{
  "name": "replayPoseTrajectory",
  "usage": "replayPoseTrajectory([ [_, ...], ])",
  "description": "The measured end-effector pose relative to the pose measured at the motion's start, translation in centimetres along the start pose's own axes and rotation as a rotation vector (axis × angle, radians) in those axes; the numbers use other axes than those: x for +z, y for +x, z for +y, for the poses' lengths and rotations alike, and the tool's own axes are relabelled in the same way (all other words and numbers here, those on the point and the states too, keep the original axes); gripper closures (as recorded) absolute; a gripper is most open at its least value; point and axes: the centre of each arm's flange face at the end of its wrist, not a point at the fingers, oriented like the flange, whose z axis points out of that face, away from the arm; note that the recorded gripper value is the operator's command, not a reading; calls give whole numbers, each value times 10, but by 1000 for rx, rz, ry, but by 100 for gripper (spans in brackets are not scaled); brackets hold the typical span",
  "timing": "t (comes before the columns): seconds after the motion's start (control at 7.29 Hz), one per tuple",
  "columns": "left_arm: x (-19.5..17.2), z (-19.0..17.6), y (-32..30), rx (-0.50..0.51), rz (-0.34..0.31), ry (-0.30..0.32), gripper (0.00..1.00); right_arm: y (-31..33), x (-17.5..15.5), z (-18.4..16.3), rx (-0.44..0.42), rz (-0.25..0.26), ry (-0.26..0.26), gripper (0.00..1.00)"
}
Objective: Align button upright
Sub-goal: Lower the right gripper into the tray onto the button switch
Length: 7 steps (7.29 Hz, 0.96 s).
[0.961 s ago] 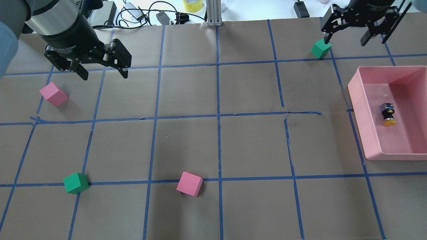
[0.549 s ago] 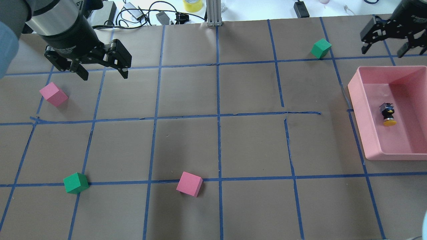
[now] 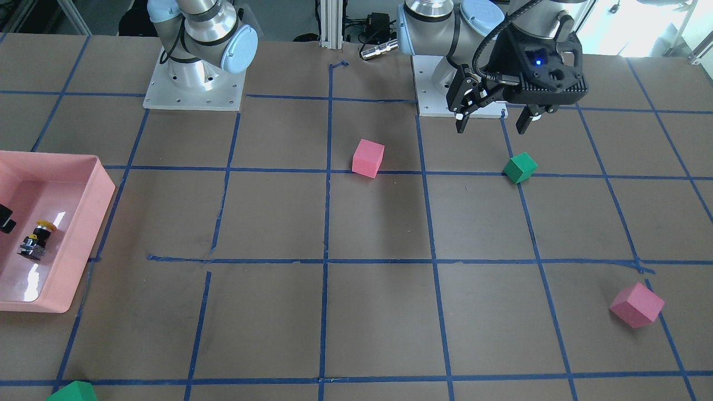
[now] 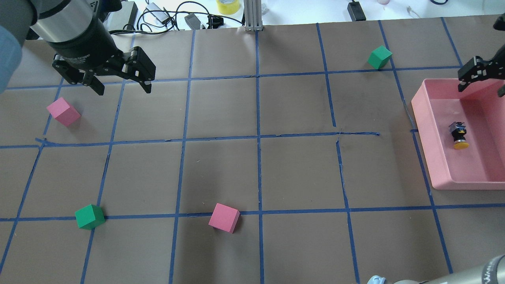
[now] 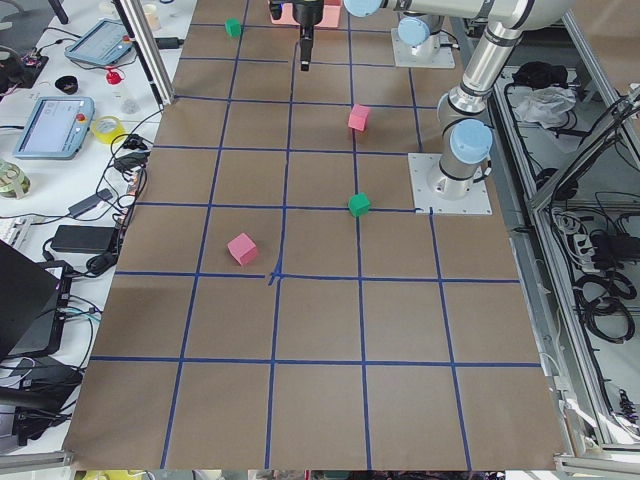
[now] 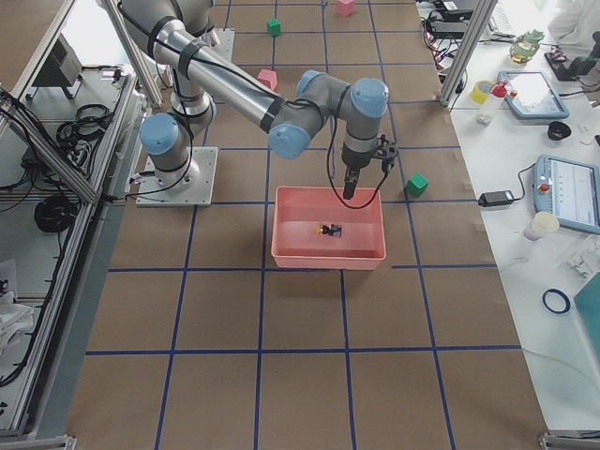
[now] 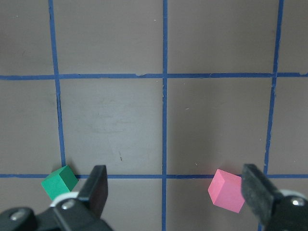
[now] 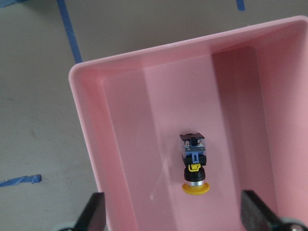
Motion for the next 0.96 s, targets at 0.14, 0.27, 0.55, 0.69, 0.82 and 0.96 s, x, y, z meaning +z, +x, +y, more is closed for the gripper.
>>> replayPoseTrajectory([
  [0.14,0,0,0,0,0,0,0,10,22,9,-20,-13,8,0],
  [0.27,0,0,0,0,-1,-1,0,17,39,16,-55,-18,12,0],
  [0.55,0,0,1,1,-1,0,0,26,63,20,-97,-20,26,0],
  [0.69,0,0,0,1,-2,0,0,29,77,17,-103,-26,34,0],
  [0.82,0,0,0,1,-3,0,0,30,90,12,-106,-30,46,0],
  [0.96,0,-1,0,1,-3,1,0,31,98,9,-107,-31,53,0],
])
